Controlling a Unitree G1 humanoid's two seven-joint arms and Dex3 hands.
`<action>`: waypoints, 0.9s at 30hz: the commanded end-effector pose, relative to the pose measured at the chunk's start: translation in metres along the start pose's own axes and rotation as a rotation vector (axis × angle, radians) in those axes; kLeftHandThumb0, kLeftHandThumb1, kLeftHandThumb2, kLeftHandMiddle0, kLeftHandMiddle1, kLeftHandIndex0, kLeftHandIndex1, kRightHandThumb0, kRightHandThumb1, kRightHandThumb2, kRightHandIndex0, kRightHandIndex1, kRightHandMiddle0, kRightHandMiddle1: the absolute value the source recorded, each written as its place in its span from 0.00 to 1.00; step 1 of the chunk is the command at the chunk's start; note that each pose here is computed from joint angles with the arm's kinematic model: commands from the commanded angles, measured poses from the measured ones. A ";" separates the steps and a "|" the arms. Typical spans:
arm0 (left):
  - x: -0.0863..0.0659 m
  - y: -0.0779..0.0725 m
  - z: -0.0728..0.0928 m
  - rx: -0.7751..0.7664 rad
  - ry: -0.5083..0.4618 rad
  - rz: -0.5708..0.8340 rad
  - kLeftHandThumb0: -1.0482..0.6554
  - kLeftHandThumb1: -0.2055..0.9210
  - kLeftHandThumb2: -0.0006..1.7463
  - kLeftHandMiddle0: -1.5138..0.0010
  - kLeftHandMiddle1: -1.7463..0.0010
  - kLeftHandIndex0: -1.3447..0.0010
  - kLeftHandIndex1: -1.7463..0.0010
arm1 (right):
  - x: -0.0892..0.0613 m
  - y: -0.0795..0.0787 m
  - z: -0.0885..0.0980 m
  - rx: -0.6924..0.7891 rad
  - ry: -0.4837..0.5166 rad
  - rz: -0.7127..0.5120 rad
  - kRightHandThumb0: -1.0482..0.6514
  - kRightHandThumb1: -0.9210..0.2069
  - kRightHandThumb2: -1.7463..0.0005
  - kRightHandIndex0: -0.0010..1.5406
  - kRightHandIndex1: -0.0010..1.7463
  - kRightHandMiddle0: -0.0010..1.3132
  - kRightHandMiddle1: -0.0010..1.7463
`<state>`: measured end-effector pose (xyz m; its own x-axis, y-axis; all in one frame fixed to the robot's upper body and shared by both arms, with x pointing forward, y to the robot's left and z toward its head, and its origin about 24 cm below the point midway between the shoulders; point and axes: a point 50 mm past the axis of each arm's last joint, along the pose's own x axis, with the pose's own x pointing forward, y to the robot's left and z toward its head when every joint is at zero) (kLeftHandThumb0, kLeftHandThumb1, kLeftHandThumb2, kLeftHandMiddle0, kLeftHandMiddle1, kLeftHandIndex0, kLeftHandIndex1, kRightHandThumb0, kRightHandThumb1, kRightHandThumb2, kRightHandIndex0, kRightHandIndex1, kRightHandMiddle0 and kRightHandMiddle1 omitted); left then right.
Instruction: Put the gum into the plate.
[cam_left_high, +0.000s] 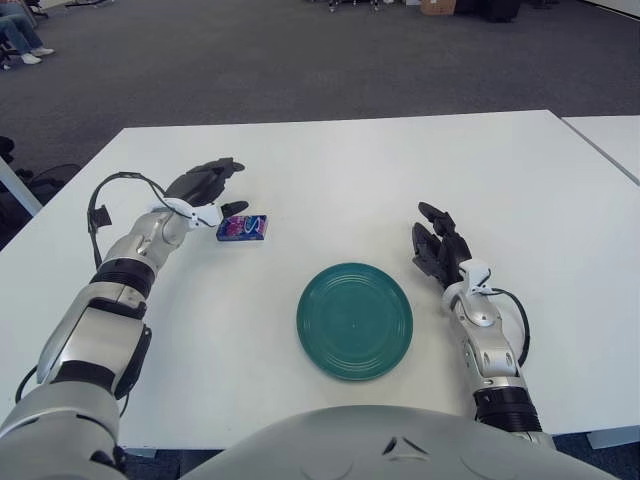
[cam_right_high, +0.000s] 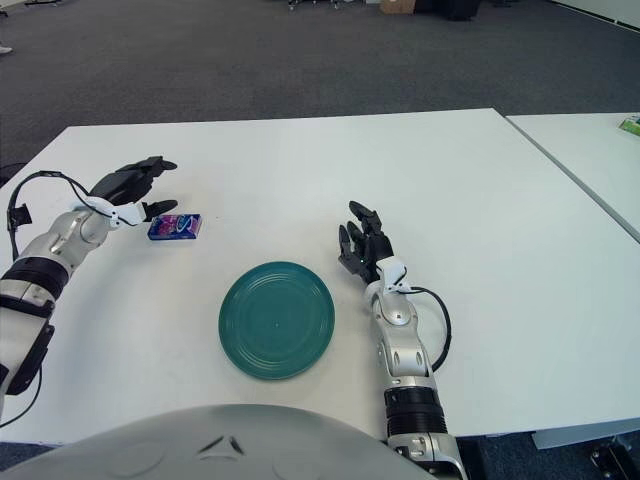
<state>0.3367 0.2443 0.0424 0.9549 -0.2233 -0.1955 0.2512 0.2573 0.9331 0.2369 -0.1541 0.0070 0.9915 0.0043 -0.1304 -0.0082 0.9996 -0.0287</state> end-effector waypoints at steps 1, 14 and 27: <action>0.007 0.008 0.005 -0.019 -0.015 -0.009 0.07 1.00 0.28 0.82 1.00 0.96 0.47 | -0.008 -0.004 -0.021 0.000 0.104 -0.014 0.25 0.00 0.61 0.22 0.01 0.00 0.34; 0.011 -0.009 0.009 -0.153 0.006 -0.132 0.11 1.00 0.25 0.83 1.00 0.95 0.47 | -0.008 -0.007 -0.022 -0.005 0.108 -0.029 0.27 0.00 0.60 0.21 0.00 0.00 0.34; 0.004 -0.031 0.014 -0.193 -0.010 -0.199 0.10 1.00 0.28 0.83 1.00 0.99 0.49 | -0.009 -0.006 -0.021 0.005 0.117 -0.032 0.27 0.00 0.58 0.21 0.00 0.00 0.34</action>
<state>0.3344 0.2208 0.0204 0.8893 -0.2984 -0.3465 0.4441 0.3832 0.8099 0.2366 -0.1571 0.0070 0.9918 -0.0119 -0.1273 0.0077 0.9994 -0.0334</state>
